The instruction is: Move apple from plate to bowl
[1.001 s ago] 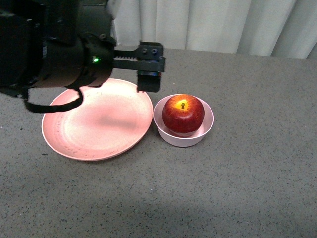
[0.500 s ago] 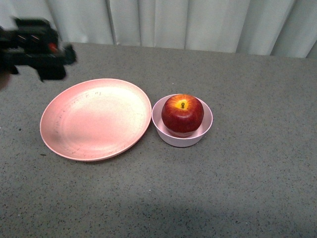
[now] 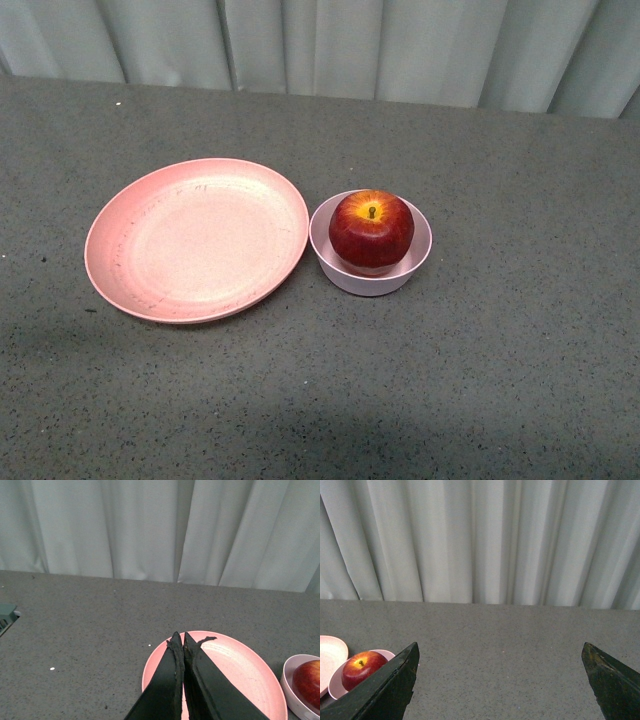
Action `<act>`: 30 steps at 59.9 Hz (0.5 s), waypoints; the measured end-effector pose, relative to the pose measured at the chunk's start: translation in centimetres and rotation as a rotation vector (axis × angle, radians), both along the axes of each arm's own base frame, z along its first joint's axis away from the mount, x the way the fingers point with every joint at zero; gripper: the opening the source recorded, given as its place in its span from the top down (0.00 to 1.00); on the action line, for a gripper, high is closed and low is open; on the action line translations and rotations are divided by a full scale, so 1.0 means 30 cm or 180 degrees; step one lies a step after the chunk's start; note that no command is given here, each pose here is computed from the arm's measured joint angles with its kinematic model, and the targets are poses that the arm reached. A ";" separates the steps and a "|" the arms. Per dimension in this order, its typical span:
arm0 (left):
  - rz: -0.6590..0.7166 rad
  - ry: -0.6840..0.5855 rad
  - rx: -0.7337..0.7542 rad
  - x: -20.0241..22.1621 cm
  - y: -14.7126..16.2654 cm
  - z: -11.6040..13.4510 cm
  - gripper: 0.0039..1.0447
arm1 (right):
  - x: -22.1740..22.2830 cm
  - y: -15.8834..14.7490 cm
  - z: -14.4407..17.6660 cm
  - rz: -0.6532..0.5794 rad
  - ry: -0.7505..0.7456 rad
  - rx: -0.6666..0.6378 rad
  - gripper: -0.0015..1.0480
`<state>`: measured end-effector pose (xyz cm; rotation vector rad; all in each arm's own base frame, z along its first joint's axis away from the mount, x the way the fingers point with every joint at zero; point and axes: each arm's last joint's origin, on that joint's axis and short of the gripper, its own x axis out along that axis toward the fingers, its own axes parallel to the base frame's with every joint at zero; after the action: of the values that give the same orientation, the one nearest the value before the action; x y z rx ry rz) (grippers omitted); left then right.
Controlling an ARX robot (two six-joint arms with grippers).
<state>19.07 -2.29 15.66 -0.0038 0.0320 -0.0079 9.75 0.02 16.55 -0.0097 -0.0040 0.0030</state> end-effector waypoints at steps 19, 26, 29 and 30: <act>-0.0036 -0.0055 -0.0009 -0.111 0.063 0.018 0.97 | 0.000 0.000 0.000 0.0000 0.0000 0.0000 0.09; 0.0032 -0.0068 -0.0011 -0.137 0.075 0.022 0.97 | 0.000 0.000 0.000 -0.0002 0.0000 0.0000 0.09; 0.0027 -0.0065 -0.0010 -0.146 0.075 0.022 0.97 | 0.000 0.000 0.000 0.0001 0.0000 0.0000 0.09; 0.0023 -0.0065 -0.0010 -0.148 0.075 0.023 0.97 | 0.000 0.000 0.000 0.0000 0.0000 0.0000 0.09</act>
<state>14.63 -0.04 16.36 -0.0070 0.0116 -0.0007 9.75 0.02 16.55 -0.0097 -0.0040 0.0030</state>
